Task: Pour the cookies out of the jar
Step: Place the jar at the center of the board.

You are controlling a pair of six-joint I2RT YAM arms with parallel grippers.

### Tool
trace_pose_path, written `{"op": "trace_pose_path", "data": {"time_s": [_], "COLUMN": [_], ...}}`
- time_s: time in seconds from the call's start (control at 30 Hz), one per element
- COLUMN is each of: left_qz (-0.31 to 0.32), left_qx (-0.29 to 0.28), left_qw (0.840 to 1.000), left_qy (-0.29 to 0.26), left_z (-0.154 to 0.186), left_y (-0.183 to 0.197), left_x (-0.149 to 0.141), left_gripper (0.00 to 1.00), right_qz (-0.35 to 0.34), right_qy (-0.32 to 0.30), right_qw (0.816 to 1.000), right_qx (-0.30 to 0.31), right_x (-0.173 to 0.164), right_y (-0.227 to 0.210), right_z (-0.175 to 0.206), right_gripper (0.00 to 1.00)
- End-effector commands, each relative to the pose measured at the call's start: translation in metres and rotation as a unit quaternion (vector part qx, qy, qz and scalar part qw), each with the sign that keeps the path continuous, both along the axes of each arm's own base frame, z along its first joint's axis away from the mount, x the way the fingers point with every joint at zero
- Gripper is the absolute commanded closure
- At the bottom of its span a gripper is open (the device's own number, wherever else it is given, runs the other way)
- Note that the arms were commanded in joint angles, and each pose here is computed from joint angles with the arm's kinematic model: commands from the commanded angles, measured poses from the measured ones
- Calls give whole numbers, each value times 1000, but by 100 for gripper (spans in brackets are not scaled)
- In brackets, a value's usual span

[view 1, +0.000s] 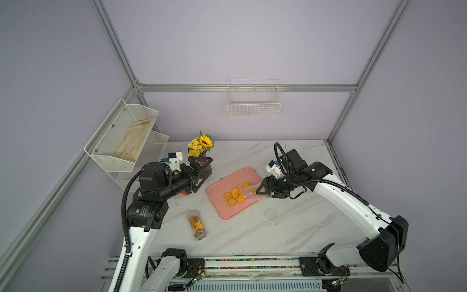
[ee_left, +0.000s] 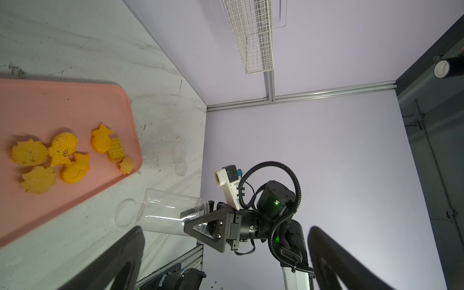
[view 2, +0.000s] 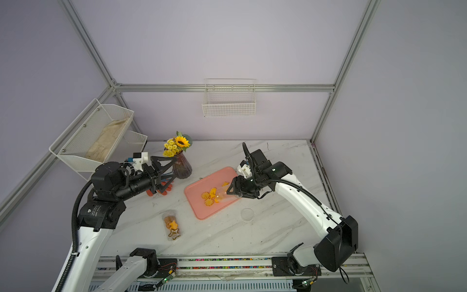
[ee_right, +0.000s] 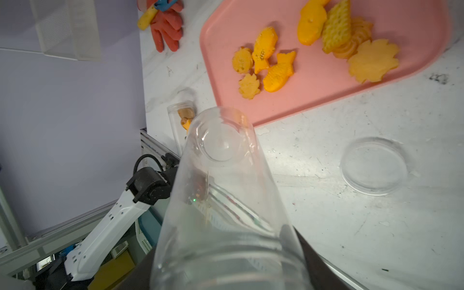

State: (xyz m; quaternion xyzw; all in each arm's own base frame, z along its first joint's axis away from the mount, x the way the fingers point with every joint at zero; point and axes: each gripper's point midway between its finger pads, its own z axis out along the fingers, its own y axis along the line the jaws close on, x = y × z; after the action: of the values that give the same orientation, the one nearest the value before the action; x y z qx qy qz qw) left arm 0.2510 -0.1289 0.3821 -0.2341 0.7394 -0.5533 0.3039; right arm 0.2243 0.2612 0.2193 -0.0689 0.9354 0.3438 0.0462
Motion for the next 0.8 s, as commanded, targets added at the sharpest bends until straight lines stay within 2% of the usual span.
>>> {"op": "trace_pose_path", "data": {"time_s": [0.0, 0.47, 0.77], "left_qz": [-11, -10, -12], "left_qx": [8, 21, 24], "left_qw": [1000, 1000, 999], "left_qy": [-7, 17, 22], "left_z": [-6, -34, -38], "left_y": [-1, 2, 1], "left_x": [-5, -18, -15], "left_gripper": [0, 0, 0], "right_qz": [14, 60, 86], "right_qy": [10, 56, 58], "right_qw": [998, 980, 972], "right_qx": [-65, -183, -211], "right_x": [-6, -13, -13], "right_y": [-17, -28, -16], "right_z": [-29, -88, -104], "right_gripper": [36, 36, 36]}}
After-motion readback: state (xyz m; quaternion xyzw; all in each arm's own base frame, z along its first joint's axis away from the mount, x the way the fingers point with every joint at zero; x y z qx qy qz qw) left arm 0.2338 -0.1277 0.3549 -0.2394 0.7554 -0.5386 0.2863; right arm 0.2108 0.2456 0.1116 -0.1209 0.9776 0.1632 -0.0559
